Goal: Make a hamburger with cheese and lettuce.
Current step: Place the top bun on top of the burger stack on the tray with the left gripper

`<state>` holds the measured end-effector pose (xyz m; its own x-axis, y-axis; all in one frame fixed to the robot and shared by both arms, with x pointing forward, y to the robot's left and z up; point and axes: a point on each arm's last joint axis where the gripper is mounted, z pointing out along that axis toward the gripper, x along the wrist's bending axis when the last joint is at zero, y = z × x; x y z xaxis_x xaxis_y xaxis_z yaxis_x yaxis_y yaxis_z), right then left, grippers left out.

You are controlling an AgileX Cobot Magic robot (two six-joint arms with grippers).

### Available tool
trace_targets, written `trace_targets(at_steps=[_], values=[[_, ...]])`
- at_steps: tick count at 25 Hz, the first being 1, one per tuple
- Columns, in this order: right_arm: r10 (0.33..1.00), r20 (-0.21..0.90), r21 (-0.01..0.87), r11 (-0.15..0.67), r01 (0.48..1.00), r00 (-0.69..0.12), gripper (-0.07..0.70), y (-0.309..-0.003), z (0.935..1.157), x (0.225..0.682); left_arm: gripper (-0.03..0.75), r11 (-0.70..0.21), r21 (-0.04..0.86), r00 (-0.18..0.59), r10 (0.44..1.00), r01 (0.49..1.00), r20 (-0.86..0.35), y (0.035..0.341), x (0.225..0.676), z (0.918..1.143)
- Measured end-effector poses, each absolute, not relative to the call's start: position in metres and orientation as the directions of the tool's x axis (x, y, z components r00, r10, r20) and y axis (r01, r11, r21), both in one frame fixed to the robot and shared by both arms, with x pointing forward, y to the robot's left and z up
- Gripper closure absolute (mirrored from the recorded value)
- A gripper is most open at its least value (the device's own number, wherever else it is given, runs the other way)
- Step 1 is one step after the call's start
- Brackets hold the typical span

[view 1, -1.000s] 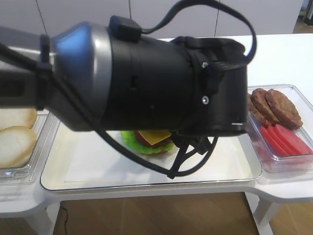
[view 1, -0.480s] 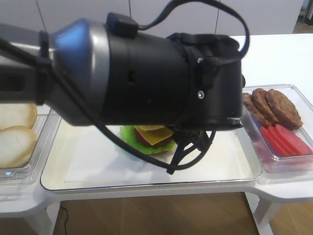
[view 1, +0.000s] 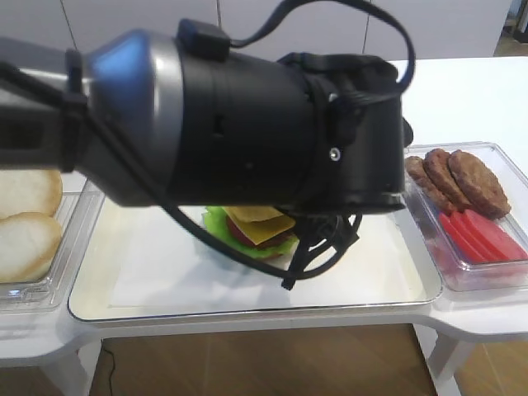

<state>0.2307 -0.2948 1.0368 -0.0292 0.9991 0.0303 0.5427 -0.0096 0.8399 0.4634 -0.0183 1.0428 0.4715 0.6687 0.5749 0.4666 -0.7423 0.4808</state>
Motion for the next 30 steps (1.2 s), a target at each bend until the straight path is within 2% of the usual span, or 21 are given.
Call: trace_targets(at_steps=[16, 23, 30], values=[[0.999, 0.03, 0.84, -0.01, 0.543, -0.029, 0.622, -0.2948, 1.0368, 0.2307, 0.112, -0.725, 0.488, 0.46, 0.687, 0.486, 0.563, -0.0154, 0.4677, 1.0421], [0.999, 0.03, 0.84, -0.01, 0.543, -0.029, 0.622, -0.2948, 1.0368, 0.2307, 0.045, -0.726, 0.494, 0.466, 0.687, 0.479, 0.557, -0.0166, 0.4678, 1.0421], [0.999, 0.03, 0.84, -0.01, 0.543, -0.029, 0.622, -0.2948, 1.0368, 0.2307, 0.042, -0.719, 0.508, 0.458, 0.695, 0.475, 0.554, -0.0171, 0.4685, 1.0428]])
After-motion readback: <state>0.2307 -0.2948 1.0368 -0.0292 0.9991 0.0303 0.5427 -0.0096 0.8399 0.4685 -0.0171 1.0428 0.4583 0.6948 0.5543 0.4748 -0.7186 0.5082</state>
